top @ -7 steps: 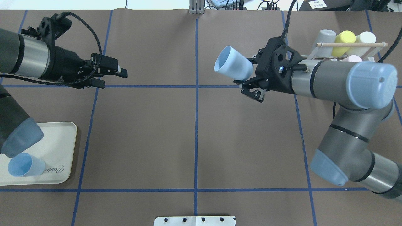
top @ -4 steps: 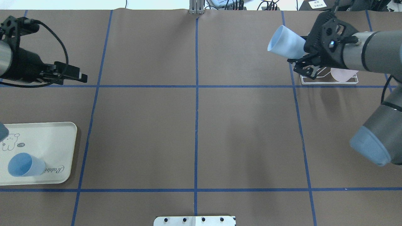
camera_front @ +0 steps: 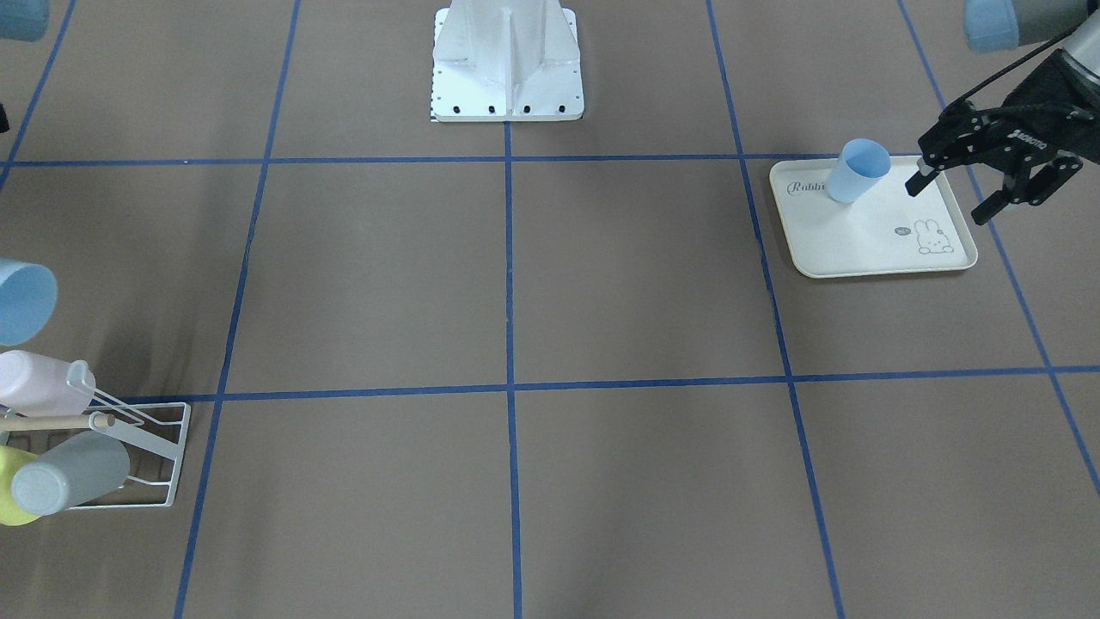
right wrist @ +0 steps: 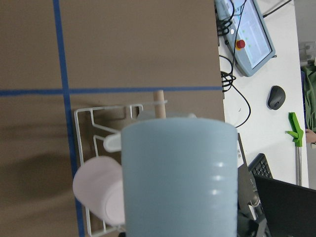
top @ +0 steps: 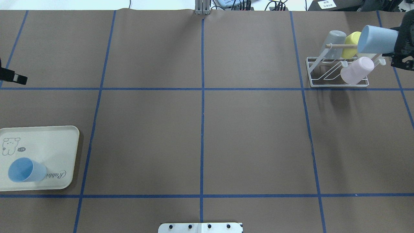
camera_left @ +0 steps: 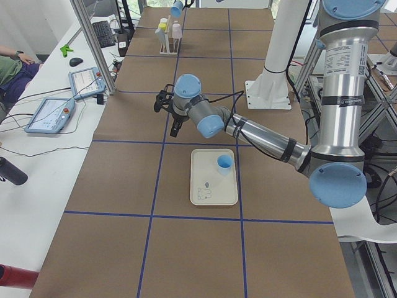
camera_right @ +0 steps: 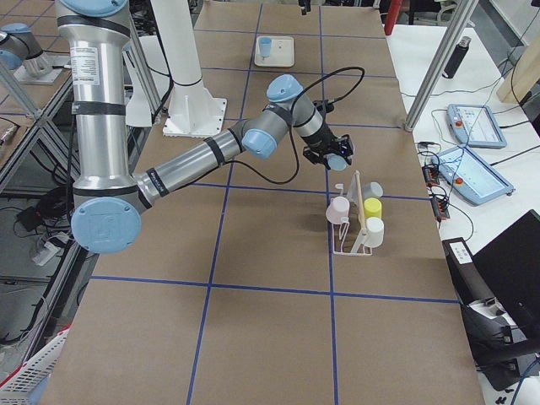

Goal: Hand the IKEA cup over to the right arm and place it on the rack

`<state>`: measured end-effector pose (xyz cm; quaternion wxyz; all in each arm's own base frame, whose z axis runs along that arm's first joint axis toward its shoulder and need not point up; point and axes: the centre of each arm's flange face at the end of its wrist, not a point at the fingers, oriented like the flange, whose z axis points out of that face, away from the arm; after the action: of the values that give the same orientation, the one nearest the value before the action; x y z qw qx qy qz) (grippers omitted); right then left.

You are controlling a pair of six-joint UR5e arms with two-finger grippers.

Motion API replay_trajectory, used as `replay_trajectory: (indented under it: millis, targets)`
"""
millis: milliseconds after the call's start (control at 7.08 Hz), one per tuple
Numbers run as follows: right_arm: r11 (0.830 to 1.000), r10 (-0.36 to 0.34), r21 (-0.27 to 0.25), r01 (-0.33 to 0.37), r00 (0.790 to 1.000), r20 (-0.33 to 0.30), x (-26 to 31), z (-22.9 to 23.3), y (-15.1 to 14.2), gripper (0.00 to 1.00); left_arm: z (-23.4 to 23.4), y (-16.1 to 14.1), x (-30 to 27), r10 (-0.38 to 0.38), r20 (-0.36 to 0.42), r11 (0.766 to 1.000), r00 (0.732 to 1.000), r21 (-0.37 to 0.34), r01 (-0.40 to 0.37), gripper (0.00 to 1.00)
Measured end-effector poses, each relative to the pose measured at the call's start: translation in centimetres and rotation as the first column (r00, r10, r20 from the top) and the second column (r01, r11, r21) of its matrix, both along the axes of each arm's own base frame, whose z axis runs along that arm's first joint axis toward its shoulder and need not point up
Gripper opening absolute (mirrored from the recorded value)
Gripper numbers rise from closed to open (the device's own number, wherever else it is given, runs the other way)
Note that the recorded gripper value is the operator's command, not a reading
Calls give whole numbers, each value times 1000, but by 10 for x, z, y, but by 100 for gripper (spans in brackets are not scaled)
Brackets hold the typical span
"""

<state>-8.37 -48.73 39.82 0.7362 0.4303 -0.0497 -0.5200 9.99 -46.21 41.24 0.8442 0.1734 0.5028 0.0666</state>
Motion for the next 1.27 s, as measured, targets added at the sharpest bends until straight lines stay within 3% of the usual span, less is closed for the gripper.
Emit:
replay_trajectory:
  millis: [141,283,424,565,706,848,1271]
  targets:
    - [999,-35,26,39,990,-134,20,21,-4,31,7,1,-7,1,7,1000,1000,4,-1,100]
    - [996,-61,41,76,956,-286,32,42,-12,30,10,3,-9,1,9,1000,1000,3,-1,100]
    - [995,-69,40,94,909,-412,41,60,-19,31,11,4,-10,1,10,1000,1000,3,-1,100]
    - [993,-79,36,113,855,-512,44,74,-25,25,12,4,-11,2,11,1000,1000,2,-2,100]
    - [989,-96,34,143,805,-586,36,83,-30,18,12,4,-10,2,10,1000,1000,2,-2,100]
    - [985,-109,35,168,771,-628,24,86,-32,15,11,5,-10,5,7,1000,1000,1,-5,100]
    - [974,-138,27,225,682,-718,-11,90,-29,22,9,6,-9,18,-8,1000,1000,-6,-18,100]
